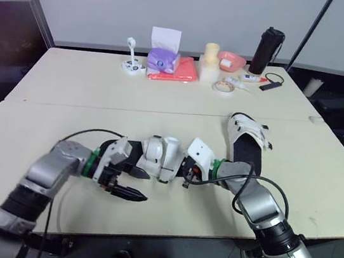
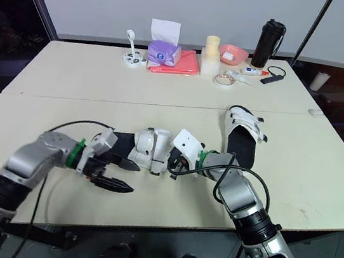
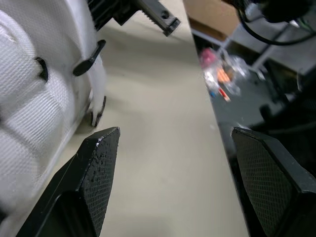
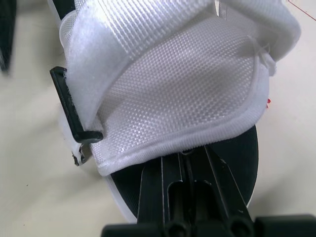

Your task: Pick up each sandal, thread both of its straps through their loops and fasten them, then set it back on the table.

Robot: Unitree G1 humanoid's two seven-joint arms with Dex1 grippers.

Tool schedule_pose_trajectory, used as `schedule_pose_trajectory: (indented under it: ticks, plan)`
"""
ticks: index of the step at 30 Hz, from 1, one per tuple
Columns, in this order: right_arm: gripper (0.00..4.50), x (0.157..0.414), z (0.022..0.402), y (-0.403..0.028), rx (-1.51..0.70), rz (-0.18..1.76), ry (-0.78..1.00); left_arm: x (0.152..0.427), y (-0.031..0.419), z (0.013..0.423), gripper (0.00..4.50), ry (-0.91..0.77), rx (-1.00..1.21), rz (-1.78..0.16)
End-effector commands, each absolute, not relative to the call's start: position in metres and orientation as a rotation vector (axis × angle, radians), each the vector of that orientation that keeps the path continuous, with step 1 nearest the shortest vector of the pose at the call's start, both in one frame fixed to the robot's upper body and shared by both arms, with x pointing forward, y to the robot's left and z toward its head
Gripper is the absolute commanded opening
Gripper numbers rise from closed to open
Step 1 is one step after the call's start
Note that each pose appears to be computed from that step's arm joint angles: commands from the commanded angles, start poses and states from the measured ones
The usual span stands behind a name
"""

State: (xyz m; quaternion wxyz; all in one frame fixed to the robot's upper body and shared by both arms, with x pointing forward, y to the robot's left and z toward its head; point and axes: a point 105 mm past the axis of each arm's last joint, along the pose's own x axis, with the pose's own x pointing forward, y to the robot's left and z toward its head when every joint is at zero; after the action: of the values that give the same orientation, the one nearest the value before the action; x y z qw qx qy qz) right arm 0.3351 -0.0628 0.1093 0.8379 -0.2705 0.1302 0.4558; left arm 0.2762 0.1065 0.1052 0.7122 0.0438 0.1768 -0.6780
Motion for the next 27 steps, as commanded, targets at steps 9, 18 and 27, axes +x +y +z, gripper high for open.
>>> schedule_pose_trajectory:
  ticks: [9,18,27]
  plan:
    - [0.00,0.332,0.108,-0.061,-0.582,0.979,0.283,0.291,0.089,0.102,3.72,0.242,0.137,-1.391]
    - [0.00,0.333,0.108,-0.061,-0.584,0.980,0.282,0.292,0.079,0.097,3.72,0.262,0.097,-1.403]
    - [0.00,0.332,0.108,-0.061,-0.581,0.979,0.282,0.297,0.071,0.085,3.20,0.317,0.036,-1.406]
